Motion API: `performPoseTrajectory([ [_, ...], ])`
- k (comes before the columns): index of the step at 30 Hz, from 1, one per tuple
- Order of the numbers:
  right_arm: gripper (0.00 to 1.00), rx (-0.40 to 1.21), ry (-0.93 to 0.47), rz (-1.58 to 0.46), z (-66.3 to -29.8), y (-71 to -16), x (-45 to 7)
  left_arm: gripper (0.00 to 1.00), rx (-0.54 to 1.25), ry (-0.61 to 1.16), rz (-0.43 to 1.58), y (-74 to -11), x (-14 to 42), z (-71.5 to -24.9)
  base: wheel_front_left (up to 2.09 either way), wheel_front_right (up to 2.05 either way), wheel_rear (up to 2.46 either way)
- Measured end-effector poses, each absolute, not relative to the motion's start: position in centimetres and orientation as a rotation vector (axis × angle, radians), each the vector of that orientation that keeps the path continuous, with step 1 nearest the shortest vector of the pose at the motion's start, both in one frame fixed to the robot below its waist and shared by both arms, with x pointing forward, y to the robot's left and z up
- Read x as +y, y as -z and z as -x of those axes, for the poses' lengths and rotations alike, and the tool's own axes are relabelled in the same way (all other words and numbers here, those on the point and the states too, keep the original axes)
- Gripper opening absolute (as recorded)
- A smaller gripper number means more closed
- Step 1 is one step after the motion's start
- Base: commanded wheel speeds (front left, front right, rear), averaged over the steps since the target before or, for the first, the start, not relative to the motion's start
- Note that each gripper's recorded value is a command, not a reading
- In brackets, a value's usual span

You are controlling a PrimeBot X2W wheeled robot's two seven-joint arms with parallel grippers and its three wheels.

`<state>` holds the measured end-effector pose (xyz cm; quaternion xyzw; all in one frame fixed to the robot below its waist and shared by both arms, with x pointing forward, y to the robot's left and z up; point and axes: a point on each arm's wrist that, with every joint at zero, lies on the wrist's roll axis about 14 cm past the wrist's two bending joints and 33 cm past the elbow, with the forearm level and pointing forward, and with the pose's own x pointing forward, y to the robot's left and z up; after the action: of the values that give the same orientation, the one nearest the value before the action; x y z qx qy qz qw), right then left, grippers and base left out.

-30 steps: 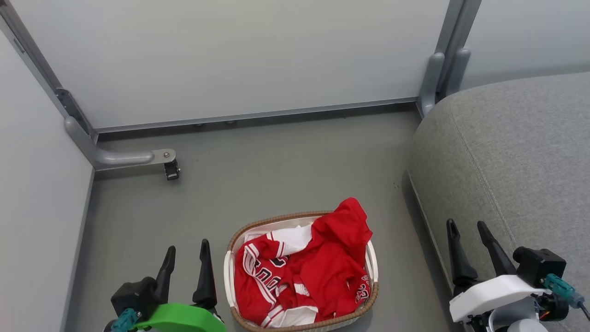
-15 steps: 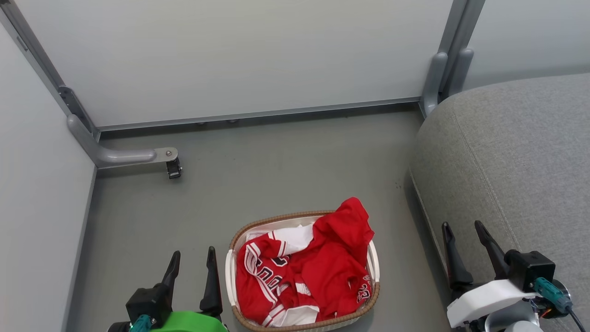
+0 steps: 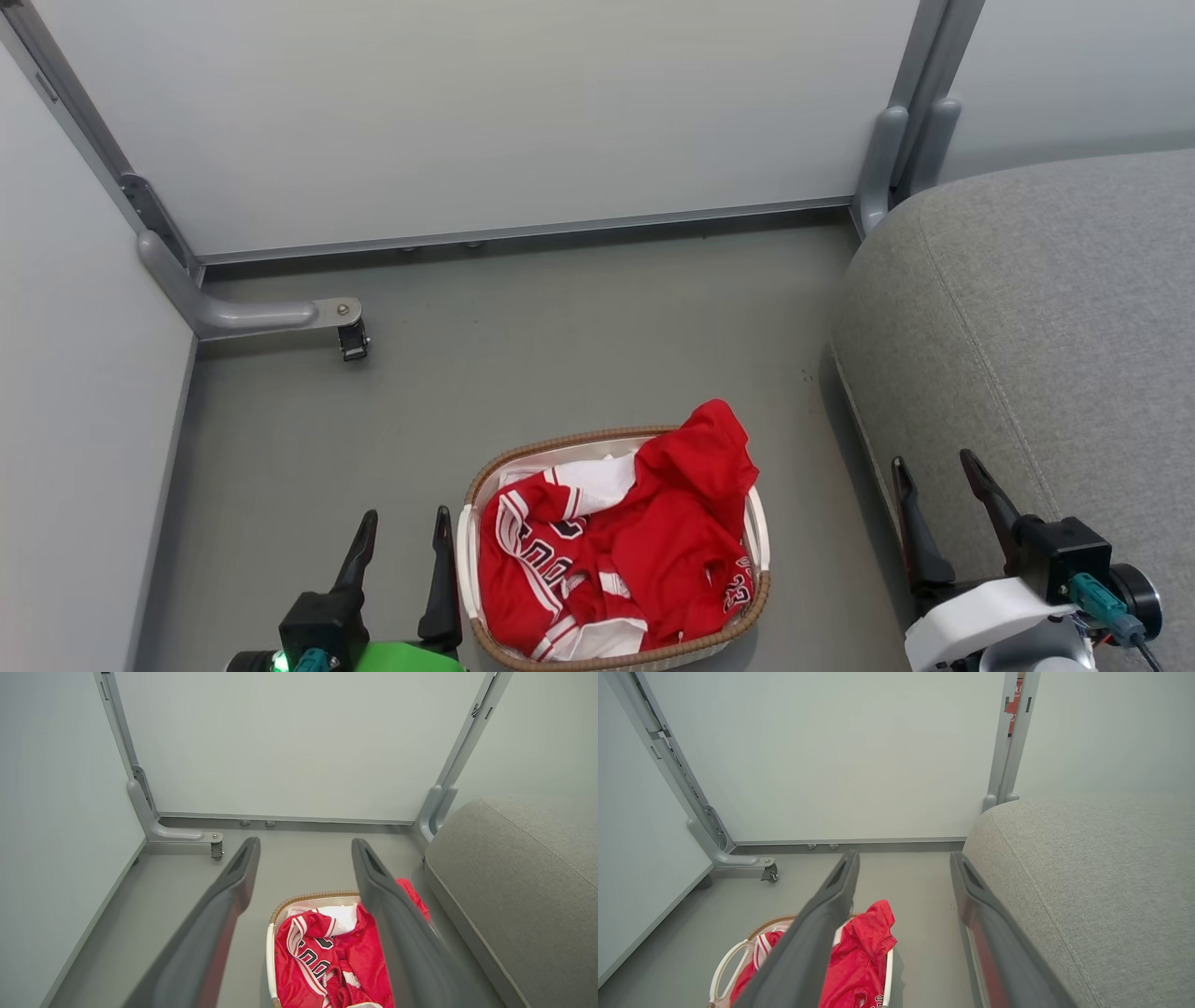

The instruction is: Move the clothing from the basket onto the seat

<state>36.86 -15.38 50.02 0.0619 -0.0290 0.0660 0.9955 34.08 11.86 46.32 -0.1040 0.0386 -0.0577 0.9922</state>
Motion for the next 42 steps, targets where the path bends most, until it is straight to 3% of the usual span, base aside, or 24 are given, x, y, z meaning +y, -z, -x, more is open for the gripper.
performPoseTrajectory([
  [31, 1.0, -0.056, -0.14, -0.114, -37.3, -49.8, -15.2, 1.0, 0.096, 0.143, 0.179, -45.6, 11.3, -34.2, 0.0, 0.0, 0.0],
  [42, 1.0, -0.068, -0.144, -0.101, -40.7, -49.8, -15.1, 1.0, 0.057, 0.266, 0.049, -46.1, 9.2, -39.3, 0.0, 0.0, 0.0],
])
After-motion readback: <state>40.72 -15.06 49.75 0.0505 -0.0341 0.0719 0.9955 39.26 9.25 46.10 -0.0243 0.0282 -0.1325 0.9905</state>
